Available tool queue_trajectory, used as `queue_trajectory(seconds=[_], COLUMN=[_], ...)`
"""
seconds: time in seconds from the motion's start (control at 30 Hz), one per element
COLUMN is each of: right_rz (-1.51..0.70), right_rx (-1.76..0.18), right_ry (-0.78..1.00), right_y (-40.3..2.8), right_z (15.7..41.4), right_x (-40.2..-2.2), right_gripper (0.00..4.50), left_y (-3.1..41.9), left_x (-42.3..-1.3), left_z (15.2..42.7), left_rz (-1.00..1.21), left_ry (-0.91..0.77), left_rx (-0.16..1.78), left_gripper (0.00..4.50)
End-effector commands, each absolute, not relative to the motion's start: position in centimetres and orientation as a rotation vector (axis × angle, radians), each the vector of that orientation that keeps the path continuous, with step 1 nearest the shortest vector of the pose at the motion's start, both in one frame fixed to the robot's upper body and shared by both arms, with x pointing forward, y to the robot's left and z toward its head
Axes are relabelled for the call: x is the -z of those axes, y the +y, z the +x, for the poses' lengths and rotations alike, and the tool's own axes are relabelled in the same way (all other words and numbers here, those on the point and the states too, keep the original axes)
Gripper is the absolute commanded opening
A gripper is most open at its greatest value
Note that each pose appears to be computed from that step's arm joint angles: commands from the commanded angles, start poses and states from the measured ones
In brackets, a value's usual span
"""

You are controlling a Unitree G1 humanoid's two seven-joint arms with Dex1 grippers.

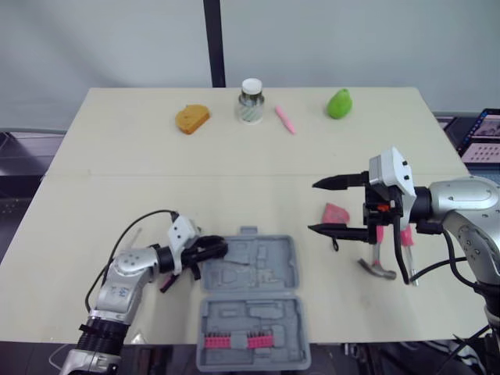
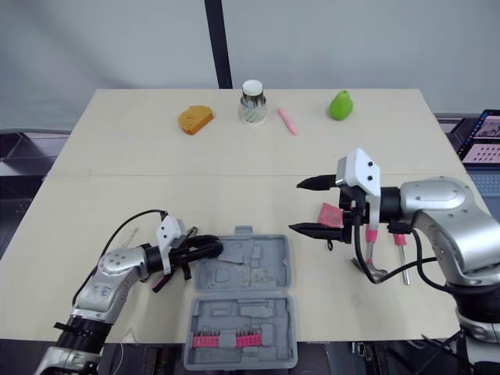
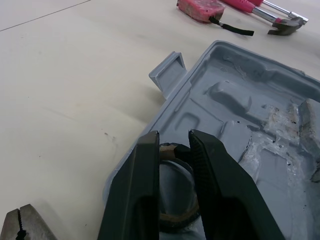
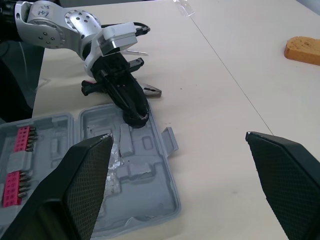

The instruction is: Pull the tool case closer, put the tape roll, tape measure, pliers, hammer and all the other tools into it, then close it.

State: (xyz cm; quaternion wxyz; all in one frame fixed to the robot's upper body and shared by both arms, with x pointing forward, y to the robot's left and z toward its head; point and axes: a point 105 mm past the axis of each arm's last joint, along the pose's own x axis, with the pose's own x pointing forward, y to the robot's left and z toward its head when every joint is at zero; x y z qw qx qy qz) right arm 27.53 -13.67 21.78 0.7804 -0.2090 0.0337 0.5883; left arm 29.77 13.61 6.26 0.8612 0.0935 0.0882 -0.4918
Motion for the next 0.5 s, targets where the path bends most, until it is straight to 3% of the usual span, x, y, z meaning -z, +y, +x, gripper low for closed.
queue_trajectory(seconds=[0.03, 0.5], right_rz=[-0.481, -0.488], right_rx=[-1.283, -1.282], right_ry=[0.052, 0.049], right_y=[-13.4, -13.4], right_z=[27.2, 27.3], right_x=[-22.5, -22.6], right_gripper=[4.50, 4.50], left_y=[13.8, 14.4], left_x=[-6.2, -4.3], left_z=[29.7, 29.5], left_rz=[0.239, 0.365], left_ry=[0.179, 0.213], left_rx=[1.032, 1.030], left_gripper=[1.03, 1.03])
